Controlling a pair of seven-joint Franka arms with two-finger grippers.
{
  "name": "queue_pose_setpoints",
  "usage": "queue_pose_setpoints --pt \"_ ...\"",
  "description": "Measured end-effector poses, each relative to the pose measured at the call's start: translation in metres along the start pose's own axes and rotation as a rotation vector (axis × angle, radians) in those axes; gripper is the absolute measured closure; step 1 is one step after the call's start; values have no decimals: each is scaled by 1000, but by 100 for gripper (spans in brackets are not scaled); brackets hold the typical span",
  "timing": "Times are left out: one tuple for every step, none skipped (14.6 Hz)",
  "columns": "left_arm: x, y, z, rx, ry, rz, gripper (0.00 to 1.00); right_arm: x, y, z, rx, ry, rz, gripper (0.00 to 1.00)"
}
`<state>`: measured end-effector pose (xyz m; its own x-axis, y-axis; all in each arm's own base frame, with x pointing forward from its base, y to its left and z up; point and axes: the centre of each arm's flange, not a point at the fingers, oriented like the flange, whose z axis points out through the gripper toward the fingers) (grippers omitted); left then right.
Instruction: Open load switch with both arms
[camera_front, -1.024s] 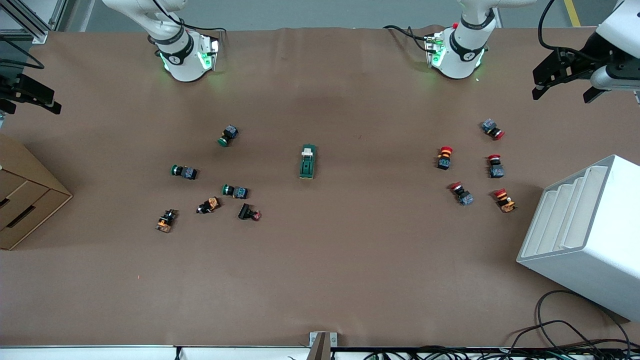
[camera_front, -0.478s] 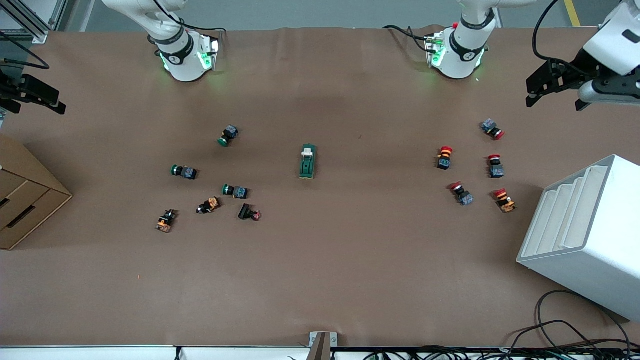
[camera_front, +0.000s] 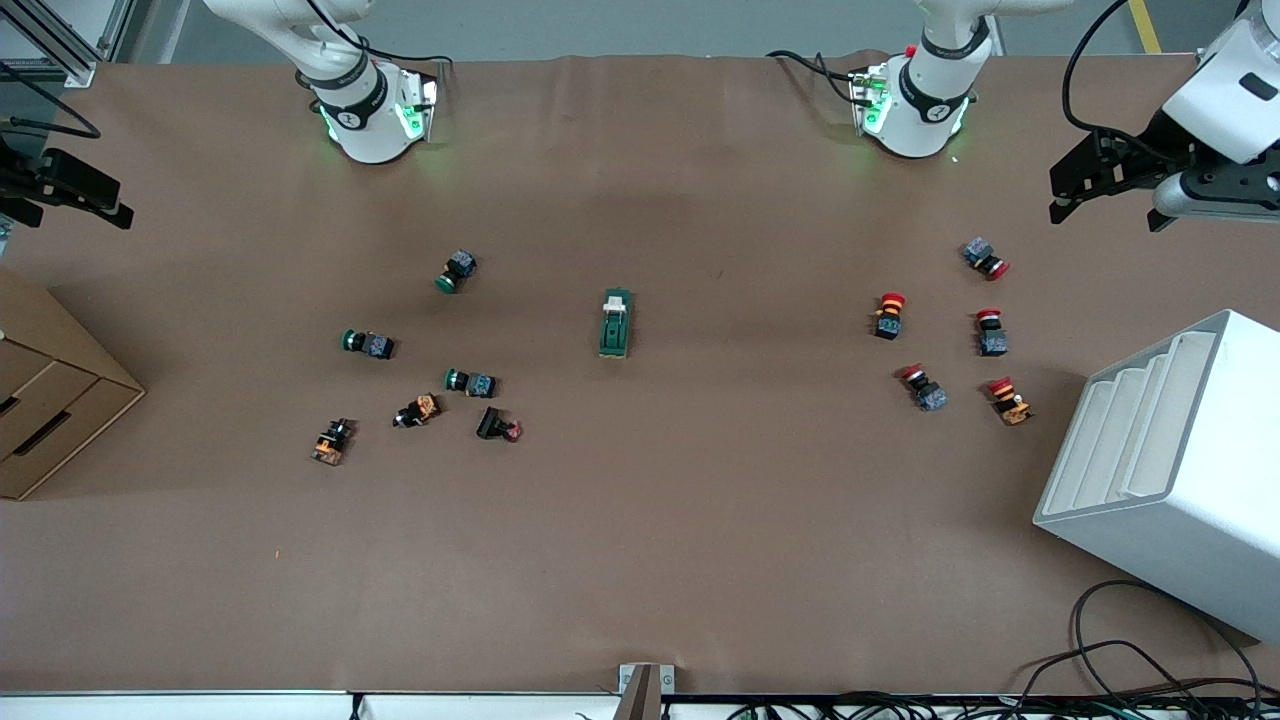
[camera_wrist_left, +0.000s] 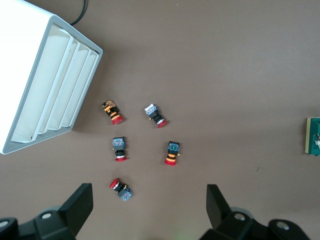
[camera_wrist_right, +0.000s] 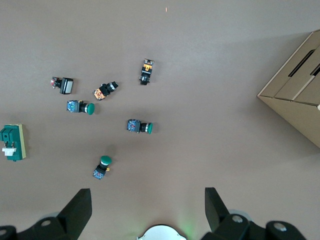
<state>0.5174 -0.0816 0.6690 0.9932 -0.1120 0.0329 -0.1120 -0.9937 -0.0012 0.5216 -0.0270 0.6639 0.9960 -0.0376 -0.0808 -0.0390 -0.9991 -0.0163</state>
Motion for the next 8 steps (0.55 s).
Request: queue_pose_setpoints --pt "0 -1 0 0 0 -1 0 0 0 0 0 0 0 0" --pt "0 -2 0 0 0 -3 0 0 0 0 0 -1 1 0" --pt "0 -2 0 0 0 -4 0 0 1 0 0 -3 3 0" --pt "0 -3 0 0 -1 -5 0 0 1 0 0 -3 4 0" --pt "0 -3 0 0 -1 -7 0 0 1 0 0 -2 3 0" --pt "0 -3 0 0 -1 -8 0 0 1 0 0 -2 3 0" --pt "0 -3 0 0 -1 -8 0 0 1 0 0 -2 3 0" --pt "0 -3 0 0 -2 -9 0 0 1 0 0 -3 3 0"
